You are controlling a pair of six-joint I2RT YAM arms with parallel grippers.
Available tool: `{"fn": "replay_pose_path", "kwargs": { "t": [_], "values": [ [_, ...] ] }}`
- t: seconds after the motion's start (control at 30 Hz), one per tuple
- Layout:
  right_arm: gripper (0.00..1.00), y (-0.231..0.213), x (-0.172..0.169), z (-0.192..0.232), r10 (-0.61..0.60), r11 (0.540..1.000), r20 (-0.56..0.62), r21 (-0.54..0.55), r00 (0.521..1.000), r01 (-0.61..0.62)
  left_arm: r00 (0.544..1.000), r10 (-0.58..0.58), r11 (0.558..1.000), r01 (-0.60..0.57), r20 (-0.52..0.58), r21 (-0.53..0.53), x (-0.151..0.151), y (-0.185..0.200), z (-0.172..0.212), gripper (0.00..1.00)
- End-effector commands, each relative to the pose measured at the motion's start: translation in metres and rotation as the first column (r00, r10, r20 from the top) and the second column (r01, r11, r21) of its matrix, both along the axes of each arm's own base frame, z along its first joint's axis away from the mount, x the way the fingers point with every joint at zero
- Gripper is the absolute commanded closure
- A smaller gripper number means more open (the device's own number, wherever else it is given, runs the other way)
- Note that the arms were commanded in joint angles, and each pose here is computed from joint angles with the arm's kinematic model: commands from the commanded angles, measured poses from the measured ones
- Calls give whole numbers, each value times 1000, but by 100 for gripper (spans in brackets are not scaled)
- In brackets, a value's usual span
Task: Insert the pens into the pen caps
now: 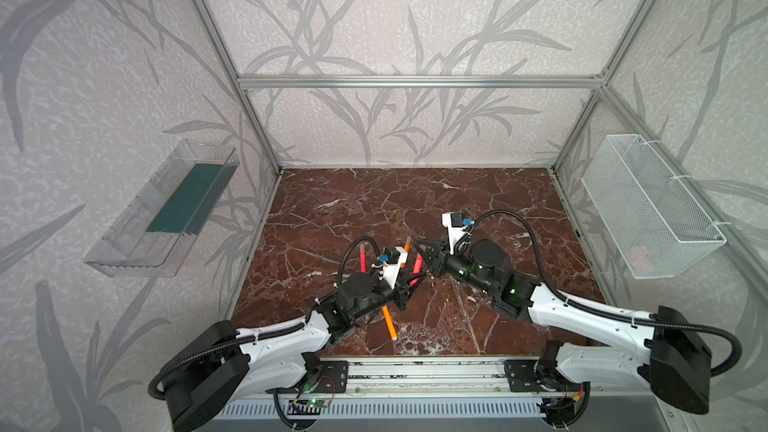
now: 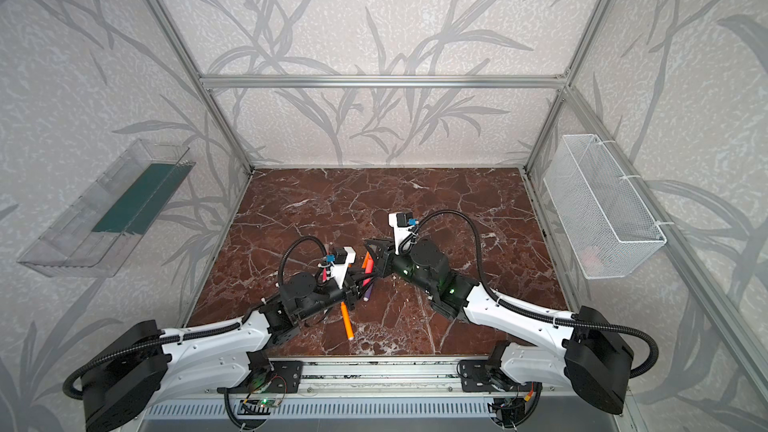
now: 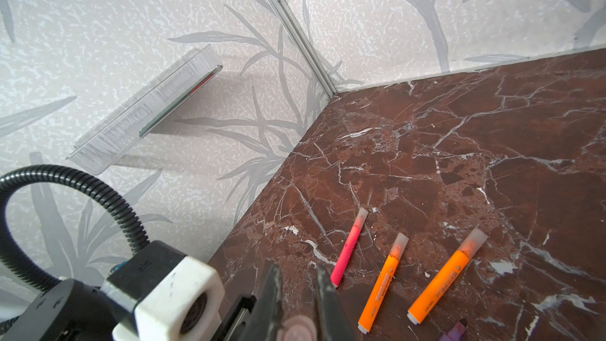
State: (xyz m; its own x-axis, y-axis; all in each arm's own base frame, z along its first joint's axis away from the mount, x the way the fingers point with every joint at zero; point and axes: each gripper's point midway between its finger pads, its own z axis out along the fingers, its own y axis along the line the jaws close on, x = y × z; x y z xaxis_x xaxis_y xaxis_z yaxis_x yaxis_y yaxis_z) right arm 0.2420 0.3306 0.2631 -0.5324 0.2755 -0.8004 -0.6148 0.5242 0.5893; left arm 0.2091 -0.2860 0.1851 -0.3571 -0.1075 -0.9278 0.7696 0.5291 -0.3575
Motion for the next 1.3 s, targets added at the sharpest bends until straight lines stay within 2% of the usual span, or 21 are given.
{"fn": "replay_pose_path", "kwargs": {
  "t": [0.0,0.2,0.33,0.8,1.07,1.27],
  "values": [
    [100,10,-21,-13,119,992,13,-51,993,-119,989,123,990,-117,81,-74,21,9,45,100],
    [100,12,-37,-25,176,980,24,-96,984,-173,972,147,985,-126,184,-120,16,20,95,100],
    [100,12,-50,-27,200,975,43,-107,979,-195,956,203,973,-171,214,-156,18,32,117,100],
    [100,14,-86,-75,257,945,65,-224,964,-237,929,225,973,-201,294,-110,39,14,141,100],
    [100,19,-100,-99,305,918,29,-275,952,-285,918,203,977,-169,341,-127,35,10,158,100],
    [100,11,-111,-108,310,915,11,-276,951,-295,894,251,967,-213,371,-140,35,22,167,100]
  ]
}}
